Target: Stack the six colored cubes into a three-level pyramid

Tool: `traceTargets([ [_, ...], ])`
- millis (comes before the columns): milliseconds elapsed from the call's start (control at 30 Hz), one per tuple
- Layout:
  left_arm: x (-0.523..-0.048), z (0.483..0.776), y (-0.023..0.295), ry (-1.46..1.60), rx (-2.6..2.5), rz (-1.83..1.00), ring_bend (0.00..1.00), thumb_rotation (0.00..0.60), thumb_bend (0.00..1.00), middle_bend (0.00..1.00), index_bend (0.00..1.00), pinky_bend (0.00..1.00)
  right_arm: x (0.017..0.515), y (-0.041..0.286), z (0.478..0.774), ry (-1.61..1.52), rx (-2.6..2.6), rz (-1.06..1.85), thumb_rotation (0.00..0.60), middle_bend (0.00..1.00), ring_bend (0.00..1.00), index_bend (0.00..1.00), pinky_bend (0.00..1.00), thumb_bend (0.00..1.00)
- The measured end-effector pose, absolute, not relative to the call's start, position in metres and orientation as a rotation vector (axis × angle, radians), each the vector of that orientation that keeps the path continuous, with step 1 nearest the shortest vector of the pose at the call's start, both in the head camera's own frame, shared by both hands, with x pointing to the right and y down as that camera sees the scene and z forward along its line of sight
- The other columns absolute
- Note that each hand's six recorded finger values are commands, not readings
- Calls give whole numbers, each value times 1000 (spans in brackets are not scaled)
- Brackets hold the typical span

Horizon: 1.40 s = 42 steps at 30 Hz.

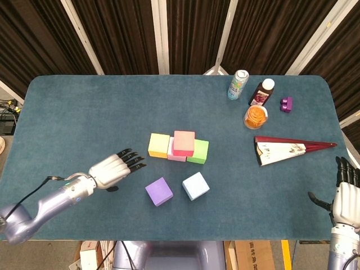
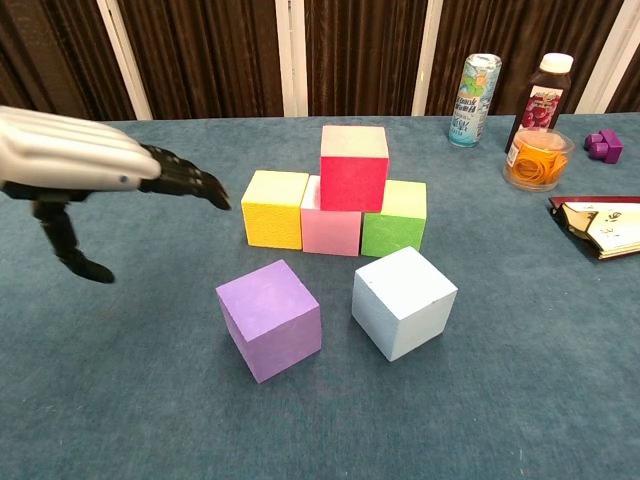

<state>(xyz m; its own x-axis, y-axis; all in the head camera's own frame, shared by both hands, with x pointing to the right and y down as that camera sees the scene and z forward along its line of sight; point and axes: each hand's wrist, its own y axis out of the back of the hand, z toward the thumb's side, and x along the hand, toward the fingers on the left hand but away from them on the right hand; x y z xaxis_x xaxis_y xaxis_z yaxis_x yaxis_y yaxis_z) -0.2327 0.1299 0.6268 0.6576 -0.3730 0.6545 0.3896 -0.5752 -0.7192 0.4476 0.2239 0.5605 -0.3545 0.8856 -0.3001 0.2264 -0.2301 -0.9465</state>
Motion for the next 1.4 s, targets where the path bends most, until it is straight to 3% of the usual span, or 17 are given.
traceTargets([
  [300,-198,645,143,-40,-1970,-945,0,600,254,65,93,0,451,224,560,-1517,-1332,1640,600,80,81,47,0,94],
  [900,-164,652,160,-34,-2001,-886,0,600,348,144,167,0,454,225,557,-1546,-1349,1638,600,80,81,46,0,94],
  [1400,-148,655,167,-31,-2003,-849,0,600,366,216,215,0,456,225,556,-1564,-1365,1642,600,81,81,46,0,95],
])
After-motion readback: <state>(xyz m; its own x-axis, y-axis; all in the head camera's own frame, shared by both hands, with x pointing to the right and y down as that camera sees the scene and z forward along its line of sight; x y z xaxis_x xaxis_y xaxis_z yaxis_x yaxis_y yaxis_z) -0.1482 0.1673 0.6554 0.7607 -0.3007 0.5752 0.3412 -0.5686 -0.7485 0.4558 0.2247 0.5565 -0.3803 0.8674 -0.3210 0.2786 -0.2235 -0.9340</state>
